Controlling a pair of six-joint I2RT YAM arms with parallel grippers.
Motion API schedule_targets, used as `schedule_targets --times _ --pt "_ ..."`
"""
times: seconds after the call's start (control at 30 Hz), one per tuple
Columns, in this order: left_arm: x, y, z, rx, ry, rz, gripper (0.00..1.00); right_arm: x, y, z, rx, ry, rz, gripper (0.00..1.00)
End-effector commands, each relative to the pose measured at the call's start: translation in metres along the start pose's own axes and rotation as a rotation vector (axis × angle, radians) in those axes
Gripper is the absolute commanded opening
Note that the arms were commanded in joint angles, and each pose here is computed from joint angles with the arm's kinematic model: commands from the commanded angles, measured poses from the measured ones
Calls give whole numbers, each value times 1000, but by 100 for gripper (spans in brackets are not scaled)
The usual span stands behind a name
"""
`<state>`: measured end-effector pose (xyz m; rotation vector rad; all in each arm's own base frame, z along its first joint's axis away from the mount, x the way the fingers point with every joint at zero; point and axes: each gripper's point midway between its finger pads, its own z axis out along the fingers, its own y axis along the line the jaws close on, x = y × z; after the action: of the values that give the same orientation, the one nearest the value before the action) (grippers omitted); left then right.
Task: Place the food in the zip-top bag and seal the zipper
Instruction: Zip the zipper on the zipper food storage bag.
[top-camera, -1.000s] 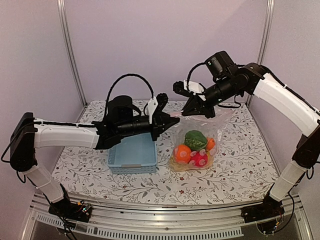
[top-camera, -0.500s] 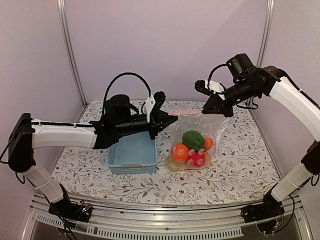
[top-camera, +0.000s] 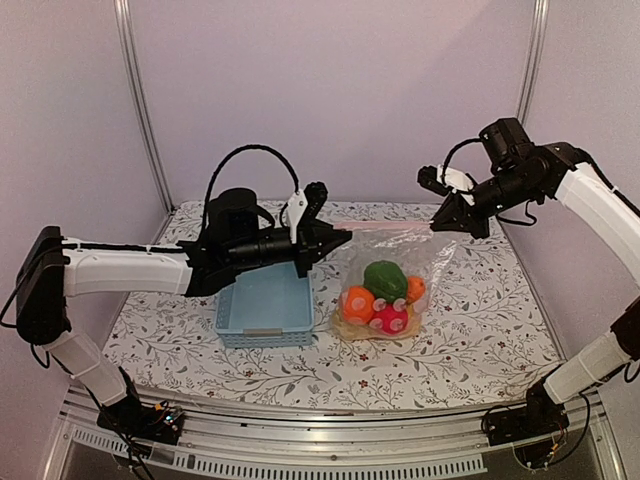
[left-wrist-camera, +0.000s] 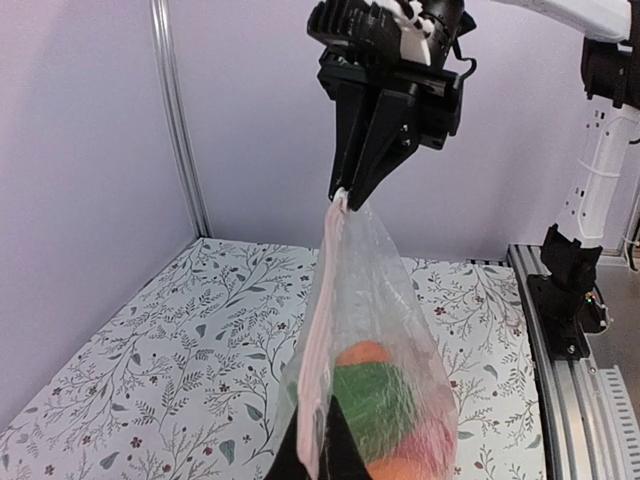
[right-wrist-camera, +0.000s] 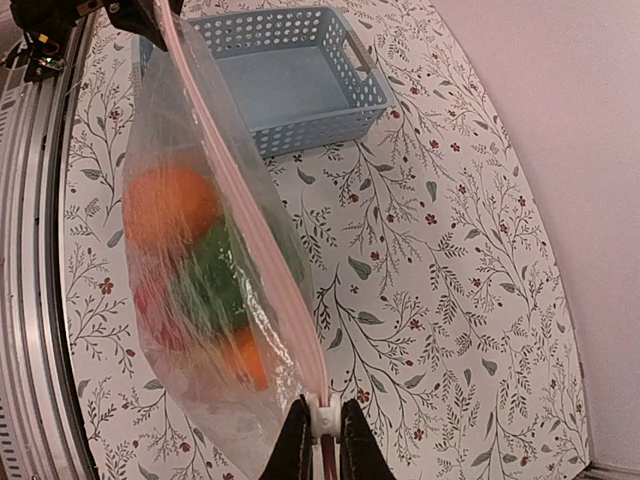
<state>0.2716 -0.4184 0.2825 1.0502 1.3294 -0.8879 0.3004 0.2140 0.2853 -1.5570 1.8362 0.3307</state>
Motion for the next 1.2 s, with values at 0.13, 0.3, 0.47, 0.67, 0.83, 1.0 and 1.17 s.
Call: schedule_targets --times 0.13,0.3,0.47,0.67,0.83,1.0,1.17 --pt "-7 16 -13 -40 -14 16 0 52 -13 -14 62 126 70 4" --pt "-5 17 -13 -38 -10 13 0 61 -15 -19 72 135 91 4" --pt "-4 17 -13 -38 -8 11 0 65 -11 -22 76 137 94 4" --pt "-3 18 -12 -38 -8 10 0 71 -8 -24 79 146 101 5" --pt "-1 20 -11 -40 -4 10 0 73 -8 -23 73 145 108 5" --pt "1 30 -4 -48 -6 13 0 68 -16 -23 99 128 97 5" --pt "-9 77 24 -75 -41 46 0 31 -65 -35 241 29 45 2"
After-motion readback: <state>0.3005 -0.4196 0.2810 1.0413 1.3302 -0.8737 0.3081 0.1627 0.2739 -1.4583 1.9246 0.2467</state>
